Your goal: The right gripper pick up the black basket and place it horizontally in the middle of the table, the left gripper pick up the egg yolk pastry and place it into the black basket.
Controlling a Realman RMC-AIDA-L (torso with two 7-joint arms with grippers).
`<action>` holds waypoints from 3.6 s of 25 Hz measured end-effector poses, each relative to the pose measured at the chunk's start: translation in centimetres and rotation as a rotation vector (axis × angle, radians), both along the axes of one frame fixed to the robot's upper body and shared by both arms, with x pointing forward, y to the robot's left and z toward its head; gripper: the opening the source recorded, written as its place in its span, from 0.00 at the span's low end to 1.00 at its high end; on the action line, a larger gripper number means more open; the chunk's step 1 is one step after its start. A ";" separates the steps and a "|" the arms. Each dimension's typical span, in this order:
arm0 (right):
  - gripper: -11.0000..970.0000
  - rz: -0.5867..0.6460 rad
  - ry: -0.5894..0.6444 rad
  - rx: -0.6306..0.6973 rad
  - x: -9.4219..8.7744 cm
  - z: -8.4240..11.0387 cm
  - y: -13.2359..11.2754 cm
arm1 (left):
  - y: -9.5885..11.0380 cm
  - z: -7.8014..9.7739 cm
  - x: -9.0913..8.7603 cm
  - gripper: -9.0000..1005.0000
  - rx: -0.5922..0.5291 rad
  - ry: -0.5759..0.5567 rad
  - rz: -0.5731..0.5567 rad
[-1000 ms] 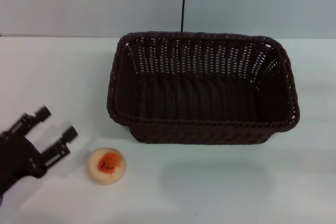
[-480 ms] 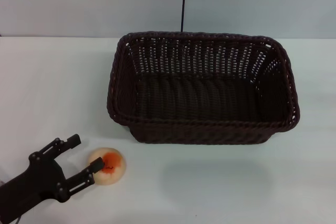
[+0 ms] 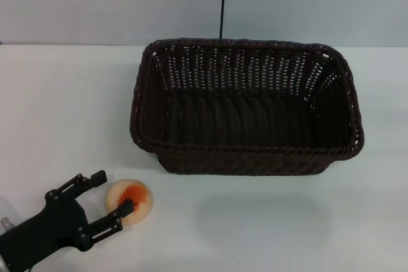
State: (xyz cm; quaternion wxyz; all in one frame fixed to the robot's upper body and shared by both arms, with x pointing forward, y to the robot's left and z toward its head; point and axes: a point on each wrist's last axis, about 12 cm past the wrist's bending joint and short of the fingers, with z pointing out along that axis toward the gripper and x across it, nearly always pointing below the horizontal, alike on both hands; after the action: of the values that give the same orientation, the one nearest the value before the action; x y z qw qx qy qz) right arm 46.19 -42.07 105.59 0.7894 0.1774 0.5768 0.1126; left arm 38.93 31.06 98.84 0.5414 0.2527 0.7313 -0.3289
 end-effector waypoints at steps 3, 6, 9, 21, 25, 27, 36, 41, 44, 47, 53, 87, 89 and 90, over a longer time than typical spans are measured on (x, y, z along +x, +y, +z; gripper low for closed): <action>0.29 0.002 0.000 0.002 0.2 0.0 0.1 | -0.1 -0.1 0.1 0.65 0.005 0.004 -0.007; 0.29 0.005 -0.004 0.002 0.5 0.1 0.2 | -0.2 -0.1 0.2 0.65 0.010 0.006 -0.017; 0.29 0.009 -0.007 0.002 0.7 0.2 0.3 | -0.3 -0.1 0.3 0.65 0.020 0.010 -0.038; 0.29 0.021 0.008 0.008 1.5 0.2 0.6 | -0.7 -0.3 0.8 0.35 0.048 0.019 -0.081; 0.29 0.025 0.013 0.010 1.7 0.1 0.8 | -0.8 -0.2 1.0 0.22 0.048 0.015 -0.097; 0.29 0.025 0.015 0.014 1.7 0.0 0.8 | -0.9 -0.1 1.1 0.20 0.045 0.011 -0.101; 0.29 0.022 0.016 0.028 1.5 -0.2 1.0 | -0.1 2.8 1.8 0.16 -0.168 -0.180 0.071; 0.29 0.018 0.016 0.036 1.2 -0.3 1.0 | 0.0 3.9 3.1 0.14 -0.262 -0.329 0.275; 0.29 0.018 0.018 0.044 1.1 -0.5 1.1 | -1.4 4.5 4.6 0.10 -0.316 -0.355 0.261; 0.29 0.020 0.020 0.049 1.1 -0.5 1.2 | -3.2 4.8 5.9 0.08 -0.346 -0.343 0.203; 0.29 0.024 0.026 0.060 1.1 -0.7 1.3 | -7.9 4.7 8.1 0.11 -0.363 -0.250 0.066; 0.29 -0.088 -0.001 0.125 0.1 -1.1 0.3 | 2.1 4.8 2.8 0.41 -0.465 -0.444 0.715; 0.29 -0.088 -0.001 0.126 0.1 -1.1 0.4 | 2.2 4.8 2.6 0.36 -0.465 -0.451 0.720; 0.29 -0.088 -0.001 0.126 0.1 -1.1 0.4 | 2.2 4.8 2.5 0.34 -0.466 -0.452 0.721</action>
State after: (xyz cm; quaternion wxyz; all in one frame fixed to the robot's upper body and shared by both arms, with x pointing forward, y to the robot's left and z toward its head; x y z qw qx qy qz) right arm 46.29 -41.71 104.48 0.7810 0.2519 0.5599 0.1143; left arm 41.46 33.26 103.67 0.8084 -0.0797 0.5432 -0.2122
